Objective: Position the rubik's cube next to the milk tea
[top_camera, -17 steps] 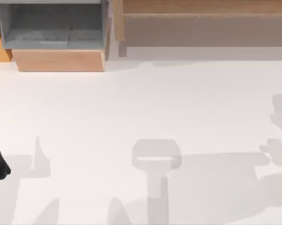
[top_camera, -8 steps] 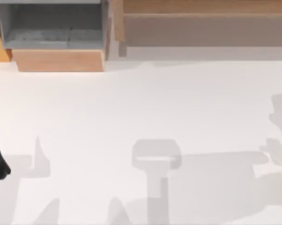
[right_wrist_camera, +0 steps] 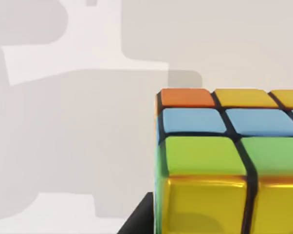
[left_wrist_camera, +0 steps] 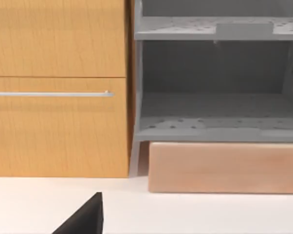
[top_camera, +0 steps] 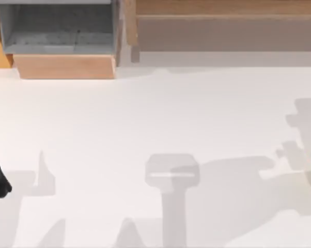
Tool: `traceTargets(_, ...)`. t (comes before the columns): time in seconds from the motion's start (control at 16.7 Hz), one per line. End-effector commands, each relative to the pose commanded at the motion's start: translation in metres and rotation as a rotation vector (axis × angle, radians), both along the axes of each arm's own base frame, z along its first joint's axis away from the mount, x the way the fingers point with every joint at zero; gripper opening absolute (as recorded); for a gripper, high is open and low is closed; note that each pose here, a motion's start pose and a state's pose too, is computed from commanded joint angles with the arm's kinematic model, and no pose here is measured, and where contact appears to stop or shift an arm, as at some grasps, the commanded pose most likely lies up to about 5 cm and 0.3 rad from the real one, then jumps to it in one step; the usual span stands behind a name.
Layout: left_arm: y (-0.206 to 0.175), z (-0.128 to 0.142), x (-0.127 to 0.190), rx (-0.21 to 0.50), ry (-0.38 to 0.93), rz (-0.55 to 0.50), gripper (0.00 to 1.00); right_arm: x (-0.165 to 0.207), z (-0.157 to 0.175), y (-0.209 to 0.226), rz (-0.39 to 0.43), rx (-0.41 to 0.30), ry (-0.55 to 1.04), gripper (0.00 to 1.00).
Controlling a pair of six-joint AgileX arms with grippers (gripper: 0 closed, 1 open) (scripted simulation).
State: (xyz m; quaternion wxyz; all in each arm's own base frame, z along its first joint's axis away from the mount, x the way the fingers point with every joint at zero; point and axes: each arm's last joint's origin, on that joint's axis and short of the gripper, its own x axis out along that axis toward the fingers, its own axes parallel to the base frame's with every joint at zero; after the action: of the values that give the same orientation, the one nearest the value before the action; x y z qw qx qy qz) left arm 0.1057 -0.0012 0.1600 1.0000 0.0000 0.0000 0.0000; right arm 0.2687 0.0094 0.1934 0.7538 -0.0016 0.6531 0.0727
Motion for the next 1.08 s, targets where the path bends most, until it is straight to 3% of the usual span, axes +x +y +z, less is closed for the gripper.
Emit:
traceTargets(0.24, 0.0, 0.0, 0.0, 0.0, 0.0, 0.0, 1.0, -0.002, -0.005, -0.001, -0.027, 0.017, 0.013, 0.0)
traceTargets(0.72, 0.0, 0.0, 0.0, 0.0, 0.0, 0.0, 1.0, -0.016, -0.028, -0.011, -0.106, -0.087, 0.139, 0.0)
traceTargets(0.96, 0.0, 0.0, 0.0, 0.0, 0.0, 0.0, 1.0, -0.017, -0.03, -0.011, -0.107, -0.09, 0.145, 0.0)
traceTargets(1.08, 0.0, 0.0, 0.0, 0.0, 0.0, 0.0, 1.0, -0.017, -0.03, -0.011, -0.107, -0.09, 0.145, 0.15)
